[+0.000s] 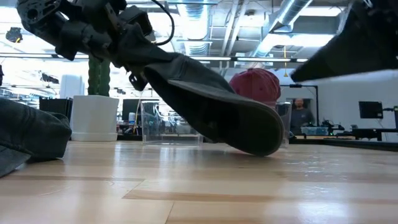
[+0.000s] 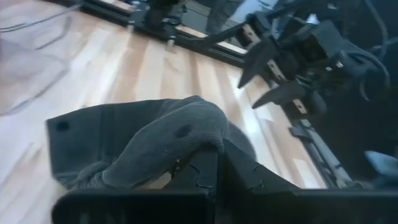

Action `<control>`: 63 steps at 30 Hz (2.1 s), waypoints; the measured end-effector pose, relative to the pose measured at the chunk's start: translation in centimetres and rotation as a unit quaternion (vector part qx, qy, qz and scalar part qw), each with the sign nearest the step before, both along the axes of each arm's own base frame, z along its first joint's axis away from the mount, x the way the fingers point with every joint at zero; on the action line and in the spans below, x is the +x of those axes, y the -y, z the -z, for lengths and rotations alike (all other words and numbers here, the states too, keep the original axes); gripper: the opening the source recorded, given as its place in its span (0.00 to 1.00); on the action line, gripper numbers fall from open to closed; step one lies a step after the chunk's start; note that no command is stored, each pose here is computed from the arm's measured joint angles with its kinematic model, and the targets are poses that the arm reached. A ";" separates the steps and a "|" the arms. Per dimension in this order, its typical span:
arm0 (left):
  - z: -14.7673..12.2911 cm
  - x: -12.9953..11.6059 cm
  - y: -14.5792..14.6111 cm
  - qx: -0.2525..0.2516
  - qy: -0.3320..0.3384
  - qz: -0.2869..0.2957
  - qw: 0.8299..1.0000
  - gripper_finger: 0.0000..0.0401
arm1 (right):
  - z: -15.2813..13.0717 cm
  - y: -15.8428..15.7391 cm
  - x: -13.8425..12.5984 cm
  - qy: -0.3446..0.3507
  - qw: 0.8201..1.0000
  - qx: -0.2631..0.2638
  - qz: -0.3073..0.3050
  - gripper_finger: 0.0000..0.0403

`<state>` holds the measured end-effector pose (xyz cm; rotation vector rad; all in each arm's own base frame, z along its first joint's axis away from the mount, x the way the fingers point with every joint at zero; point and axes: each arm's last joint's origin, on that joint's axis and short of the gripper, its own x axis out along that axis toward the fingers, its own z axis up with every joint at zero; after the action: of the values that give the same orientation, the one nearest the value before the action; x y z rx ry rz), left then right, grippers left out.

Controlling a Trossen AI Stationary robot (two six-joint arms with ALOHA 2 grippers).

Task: Pick & Place hat
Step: Put the right black head cap into the left transparent bin

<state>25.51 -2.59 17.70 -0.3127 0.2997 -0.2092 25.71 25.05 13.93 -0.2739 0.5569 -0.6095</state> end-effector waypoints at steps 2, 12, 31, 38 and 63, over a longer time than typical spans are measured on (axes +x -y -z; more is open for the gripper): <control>-0.1 0.0 0.2 0.004 0.010 0.026 1.000 0.02 | -0.1 0.0 0.3 0.013 1.000 -0.007 -0.002 0.37; -1.4 -0.2 1.7 0.029 0.081 0.111 0.990 0.02 | -3.2 -1.7 4.6 -0.018 0.995 -0.033 -0.090 0.33; -4.1 -2.9 1.3 0.044 0.071 0.113 0.990 0.02 | -11.8 0.9 11.0 -0.096 0.883 0.093 -0.450 0.29; -3.2 -3.0 1.3 0.040 0.024 0.115 0.992 0.02 | -14.0 5.4 10.7 -0.143 0.871 0.160 -0.443 0.28; -0.7 -1.3 3.5 0.019 -0.075 0.134 0.988 0.02 | -5.1 15.3 2.2 0.130 0.919 0.196 -0.317 0.28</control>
<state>24.22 -6.06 18.42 -0.2491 0.4940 -0.4460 27.87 9.70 19.02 0.0169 0.2921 0.1047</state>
